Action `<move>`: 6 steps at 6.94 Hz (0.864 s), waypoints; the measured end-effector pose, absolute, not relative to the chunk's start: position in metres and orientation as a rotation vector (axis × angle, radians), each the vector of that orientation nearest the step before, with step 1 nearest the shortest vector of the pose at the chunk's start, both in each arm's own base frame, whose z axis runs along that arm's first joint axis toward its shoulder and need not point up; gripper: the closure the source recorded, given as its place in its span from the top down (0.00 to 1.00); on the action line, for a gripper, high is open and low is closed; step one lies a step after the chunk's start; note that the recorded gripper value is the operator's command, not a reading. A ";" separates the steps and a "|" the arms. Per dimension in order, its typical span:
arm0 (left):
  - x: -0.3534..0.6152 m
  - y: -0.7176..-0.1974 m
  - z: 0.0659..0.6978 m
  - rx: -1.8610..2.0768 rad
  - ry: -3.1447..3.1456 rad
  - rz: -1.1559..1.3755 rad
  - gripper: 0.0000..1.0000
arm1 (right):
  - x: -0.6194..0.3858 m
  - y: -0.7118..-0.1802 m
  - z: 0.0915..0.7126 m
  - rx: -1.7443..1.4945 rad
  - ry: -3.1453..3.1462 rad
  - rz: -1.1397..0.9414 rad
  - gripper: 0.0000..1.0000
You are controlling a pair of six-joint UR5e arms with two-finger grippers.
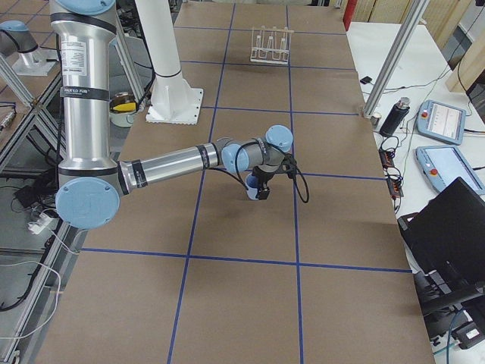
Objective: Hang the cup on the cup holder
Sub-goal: 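Lower the right gripper to the light blue cup's rim and grasp it, then lift the cup with the right gripper toward the table center while the left arm rises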
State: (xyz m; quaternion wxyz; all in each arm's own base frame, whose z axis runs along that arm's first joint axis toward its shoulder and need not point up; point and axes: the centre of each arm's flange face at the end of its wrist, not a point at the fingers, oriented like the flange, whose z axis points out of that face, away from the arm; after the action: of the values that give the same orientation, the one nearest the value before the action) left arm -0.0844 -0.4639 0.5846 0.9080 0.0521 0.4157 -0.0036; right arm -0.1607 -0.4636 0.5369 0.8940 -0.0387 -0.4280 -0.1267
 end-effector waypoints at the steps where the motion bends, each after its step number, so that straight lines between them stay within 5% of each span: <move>1: -0.084 -0.464 0.585 0.107 0.858 -0.008 0.99 | -0.166 -0.465 0.544 -0.096 -0.883 -0.265 1.00; 3: -0.084 -0.464 0.585 0.107 0.858 -0.008 0.99 | -0.176 -0.473 0.556 -0.122 -0.875 -0.264 0.98; 5: -0.084 -0.464 0.585 0.107 0.859 -0.006 0.99 | -0.183 -0.477 0.566 -0.144 -0.868 -0.263 0.00; 6: -0.084 -0.464 0.584 0.108 0.859 -0.004 0.99 | -0.186 -0.478 0.567 -0.149 -0.867 -0.266 0.00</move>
State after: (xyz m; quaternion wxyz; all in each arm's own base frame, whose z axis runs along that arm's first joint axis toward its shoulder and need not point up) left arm -0.0837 -0.4640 0.5845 0.9078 0.0523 0.4162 -0.0020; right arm -0.1859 -0.4781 0.5670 0.8962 -0.0721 -0.4186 -0.1283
